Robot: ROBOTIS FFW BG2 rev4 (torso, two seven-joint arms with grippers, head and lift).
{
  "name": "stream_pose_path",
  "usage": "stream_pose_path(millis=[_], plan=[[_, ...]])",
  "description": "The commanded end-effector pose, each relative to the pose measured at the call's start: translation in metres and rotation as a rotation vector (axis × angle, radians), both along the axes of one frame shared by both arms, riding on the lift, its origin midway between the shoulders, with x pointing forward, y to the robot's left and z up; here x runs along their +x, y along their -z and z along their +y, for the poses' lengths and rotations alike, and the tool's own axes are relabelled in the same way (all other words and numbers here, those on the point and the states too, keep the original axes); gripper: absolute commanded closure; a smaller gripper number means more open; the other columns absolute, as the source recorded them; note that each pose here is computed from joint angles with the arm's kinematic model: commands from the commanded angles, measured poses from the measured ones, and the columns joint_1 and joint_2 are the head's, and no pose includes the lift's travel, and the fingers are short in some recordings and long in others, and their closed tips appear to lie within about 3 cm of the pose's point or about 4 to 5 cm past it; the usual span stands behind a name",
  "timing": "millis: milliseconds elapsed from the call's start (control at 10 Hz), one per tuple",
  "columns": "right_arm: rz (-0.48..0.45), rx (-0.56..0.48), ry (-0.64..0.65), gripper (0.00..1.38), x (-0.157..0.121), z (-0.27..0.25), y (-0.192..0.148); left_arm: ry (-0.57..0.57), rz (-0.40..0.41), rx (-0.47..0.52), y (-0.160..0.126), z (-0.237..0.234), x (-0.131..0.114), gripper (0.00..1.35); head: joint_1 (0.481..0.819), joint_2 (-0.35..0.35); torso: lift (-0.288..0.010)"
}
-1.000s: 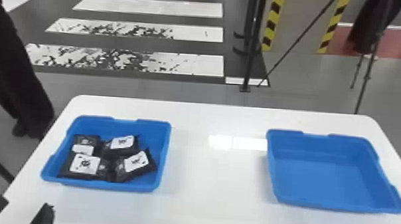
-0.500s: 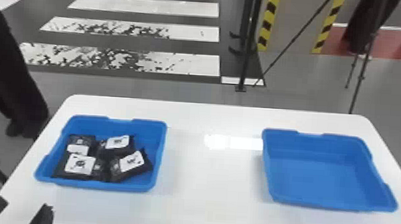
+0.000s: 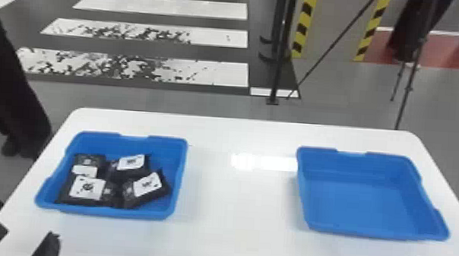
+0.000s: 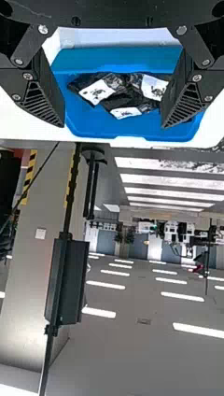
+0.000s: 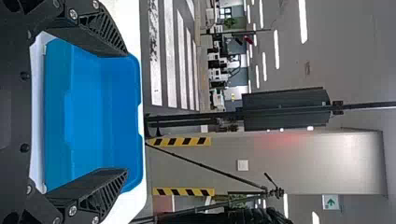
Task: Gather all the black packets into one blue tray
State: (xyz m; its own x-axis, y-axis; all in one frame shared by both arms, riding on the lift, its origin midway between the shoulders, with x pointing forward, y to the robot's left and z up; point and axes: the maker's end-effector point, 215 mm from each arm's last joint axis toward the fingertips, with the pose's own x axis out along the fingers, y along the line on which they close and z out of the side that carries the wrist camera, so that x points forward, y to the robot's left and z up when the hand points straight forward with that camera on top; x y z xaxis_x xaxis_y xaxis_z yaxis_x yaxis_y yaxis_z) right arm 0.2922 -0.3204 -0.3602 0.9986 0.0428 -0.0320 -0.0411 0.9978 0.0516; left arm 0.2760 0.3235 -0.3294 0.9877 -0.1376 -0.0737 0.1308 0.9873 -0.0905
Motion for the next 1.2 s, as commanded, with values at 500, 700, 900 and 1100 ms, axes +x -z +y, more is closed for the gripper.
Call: stream_pose_path(millis=[500, 700, 900, 1100], plan=[[-0.004, 0.005, 0.001, 0.15, 0.0017, 0.0005, -0.0005, 0.002, 0.016, -0.016, 0.0073, -0.0010, 0.0011, 0.29, 0.695, 0.004, -0.110], [-0.005, 0.007, 0.002, 0.15, 0.0022, 0.0001, -0.0001, 0.008, 0.015, -0.019, 0.0073, -0.0027, 0.0028, 0.29, 0.695, 0.005, -0.110], [-0.009, 0.014, 0.003, 0.15, 0.0032, 0.0003, -0.0011, 0.010, 0.016, -0.019, 0.0076, -0.0037, 0.0029, 0.30, 0.695, 0.001, -0.110], [-0.009, 0.014, 0.003, 0.15, 0.0032, 0.0003, -0.0011, 0.011, 0.015, -0.020, 0.0076, -0.0041, 0.0036, 0.30, 0.695, -0.001, -0.110]])
